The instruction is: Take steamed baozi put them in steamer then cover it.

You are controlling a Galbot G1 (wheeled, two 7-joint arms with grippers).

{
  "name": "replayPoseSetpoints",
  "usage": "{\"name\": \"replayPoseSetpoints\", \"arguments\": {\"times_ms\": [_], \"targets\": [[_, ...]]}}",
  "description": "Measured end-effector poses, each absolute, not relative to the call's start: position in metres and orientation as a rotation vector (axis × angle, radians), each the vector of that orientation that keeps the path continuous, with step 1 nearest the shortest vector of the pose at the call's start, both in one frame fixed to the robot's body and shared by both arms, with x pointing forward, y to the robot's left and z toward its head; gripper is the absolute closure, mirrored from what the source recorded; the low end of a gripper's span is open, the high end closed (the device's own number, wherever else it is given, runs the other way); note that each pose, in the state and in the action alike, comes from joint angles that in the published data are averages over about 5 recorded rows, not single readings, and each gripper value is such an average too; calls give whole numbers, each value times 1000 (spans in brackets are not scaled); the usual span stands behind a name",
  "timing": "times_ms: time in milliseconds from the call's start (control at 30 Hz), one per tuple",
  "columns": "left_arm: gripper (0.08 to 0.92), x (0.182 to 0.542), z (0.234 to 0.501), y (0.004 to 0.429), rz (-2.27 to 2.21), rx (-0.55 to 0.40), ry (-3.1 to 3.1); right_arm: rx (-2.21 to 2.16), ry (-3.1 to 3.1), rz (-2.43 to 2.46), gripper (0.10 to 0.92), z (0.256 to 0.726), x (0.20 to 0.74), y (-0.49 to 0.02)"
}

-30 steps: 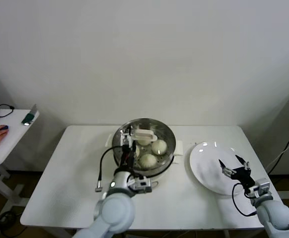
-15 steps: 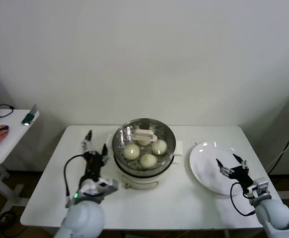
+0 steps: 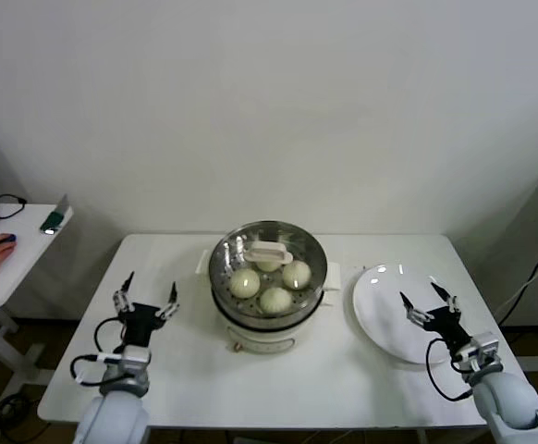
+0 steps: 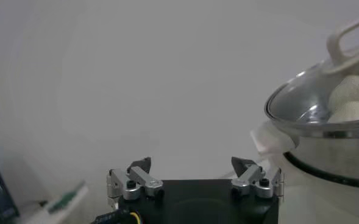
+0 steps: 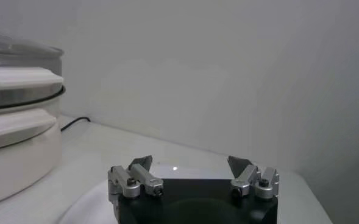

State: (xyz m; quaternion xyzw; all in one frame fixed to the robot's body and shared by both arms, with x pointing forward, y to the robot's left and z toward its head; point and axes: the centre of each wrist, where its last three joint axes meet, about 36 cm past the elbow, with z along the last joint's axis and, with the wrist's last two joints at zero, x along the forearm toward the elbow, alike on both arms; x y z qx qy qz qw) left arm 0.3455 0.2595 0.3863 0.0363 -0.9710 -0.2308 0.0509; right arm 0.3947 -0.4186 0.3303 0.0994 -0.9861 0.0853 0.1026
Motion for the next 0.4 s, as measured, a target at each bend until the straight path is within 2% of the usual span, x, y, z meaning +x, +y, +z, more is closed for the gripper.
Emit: {"name": "replayPoseSetpoints", "arguments": {"times_ms": [233, 400], "targets": [[177, 340, 348, 281, -439, 130, -3040, 292, -2939, 235, 200, 329, 392, -418], [177, 337, 334, 289, -359, 152, -3059, 297, -2951, 220, 200, 327, 391, -416]]}}
